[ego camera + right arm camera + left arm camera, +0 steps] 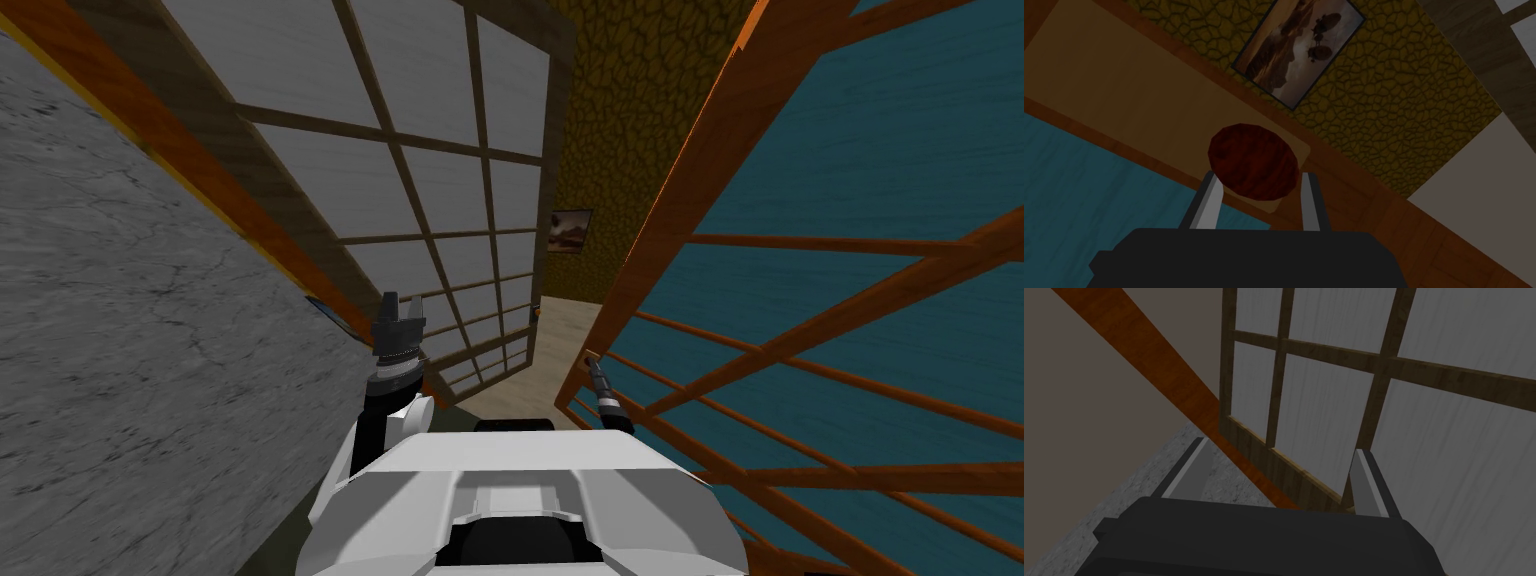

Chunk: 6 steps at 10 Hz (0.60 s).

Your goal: Push the door open

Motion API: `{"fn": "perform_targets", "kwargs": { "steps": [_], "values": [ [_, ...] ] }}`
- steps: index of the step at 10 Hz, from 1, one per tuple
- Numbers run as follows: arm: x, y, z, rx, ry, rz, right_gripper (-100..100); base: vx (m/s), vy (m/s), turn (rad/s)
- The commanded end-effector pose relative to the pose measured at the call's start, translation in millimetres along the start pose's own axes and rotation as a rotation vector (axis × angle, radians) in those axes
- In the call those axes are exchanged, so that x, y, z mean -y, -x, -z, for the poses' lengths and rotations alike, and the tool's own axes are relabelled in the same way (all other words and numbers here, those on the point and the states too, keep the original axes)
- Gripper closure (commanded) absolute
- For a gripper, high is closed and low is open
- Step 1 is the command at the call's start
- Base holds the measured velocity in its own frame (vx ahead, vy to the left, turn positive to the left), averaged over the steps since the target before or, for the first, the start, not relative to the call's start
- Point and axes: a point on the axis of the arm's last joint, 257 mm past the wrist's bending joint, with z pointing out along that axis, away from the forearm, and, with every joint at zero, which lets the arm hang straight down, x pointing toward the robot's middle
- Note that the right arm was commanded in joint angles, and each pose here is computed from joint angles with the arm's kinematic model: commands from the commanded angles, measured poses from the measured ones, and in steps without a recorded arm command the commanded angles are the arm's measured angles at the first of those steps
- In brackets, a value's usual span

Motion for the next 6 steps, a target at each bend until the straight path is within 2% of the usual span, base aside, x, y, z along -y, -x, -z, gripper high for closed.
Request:
{"fn": "perform_targets", "kwargs": {
  "steps": [1,2,4,6],
  "values": [
    [-4.7,16.3,-8.1,0.049,0.015,-0.062,100,0.007,-0.011,0.091],
    [-4.7,16.3,-8.1,0.049,0.015,-0.062,100,0.009,-0.017,0.043],
    [0.2,33.8,-11.1,0.118,0.006,-0.172,100,0.031,-0.028,0.116],
    [1.3,37.0,-10.7,0.130,0.004,-0.195,100,0.028,-0.039,0.025]
  ]
}}
